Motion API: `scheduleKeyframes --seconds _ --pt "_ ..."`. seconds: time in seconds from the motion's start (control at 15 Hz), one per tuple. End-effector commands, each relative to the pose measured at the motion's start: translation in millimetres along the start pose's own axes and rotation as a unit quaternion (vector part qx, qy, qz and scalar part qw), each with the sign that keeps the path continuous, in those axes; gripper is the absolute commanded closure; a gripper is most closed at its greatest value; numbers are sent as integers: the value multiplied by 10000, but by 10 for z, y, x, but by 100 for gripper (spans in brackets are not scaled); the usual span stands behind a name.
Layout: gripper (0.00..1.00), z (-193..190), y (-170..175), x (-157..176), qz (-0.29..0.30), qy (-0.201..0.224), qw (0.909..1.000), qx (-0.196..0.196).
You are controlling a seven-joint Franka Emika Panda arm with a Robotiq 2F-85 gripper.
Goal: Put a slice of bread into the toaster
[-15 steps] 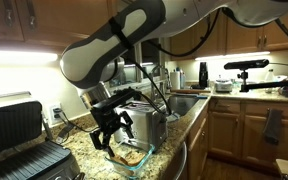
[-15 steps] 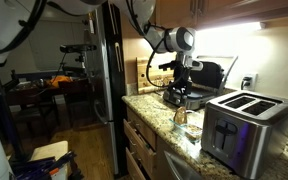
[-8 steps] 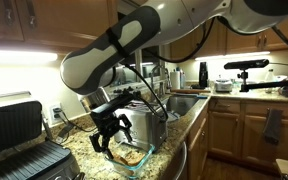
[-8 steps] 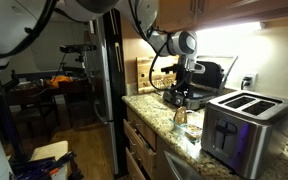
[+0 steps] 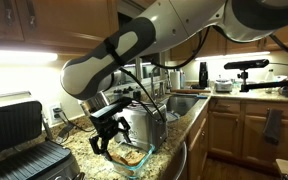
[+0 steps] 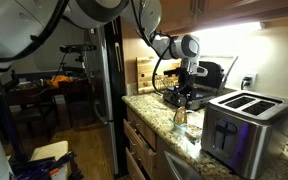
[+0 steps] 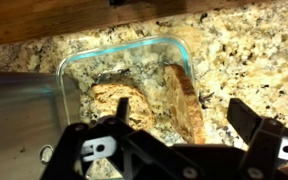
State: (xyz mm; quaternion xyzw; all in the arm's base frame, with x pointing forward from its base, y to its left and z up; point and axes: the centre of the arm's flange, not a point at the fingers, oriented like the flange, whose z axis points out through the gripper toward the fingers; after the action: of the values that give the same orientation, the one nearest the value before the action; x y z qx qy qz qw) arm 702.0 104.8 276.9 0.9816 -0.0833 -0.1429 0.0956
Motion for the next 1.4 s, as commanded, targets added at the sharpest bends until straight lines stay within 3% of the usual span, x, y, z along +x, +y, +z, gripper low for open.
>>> scheduleKeyframes --seconds 0.0,1.13,1.2,1.33 --pt "0 -43 -3 52 72 -38 10000 1" --pt "0 5 5 121 115 -55 9999 8" --pt "16 5 7 122 118 -57 9999 8" --pt "32 4 8 123 106 -46 9999 3"
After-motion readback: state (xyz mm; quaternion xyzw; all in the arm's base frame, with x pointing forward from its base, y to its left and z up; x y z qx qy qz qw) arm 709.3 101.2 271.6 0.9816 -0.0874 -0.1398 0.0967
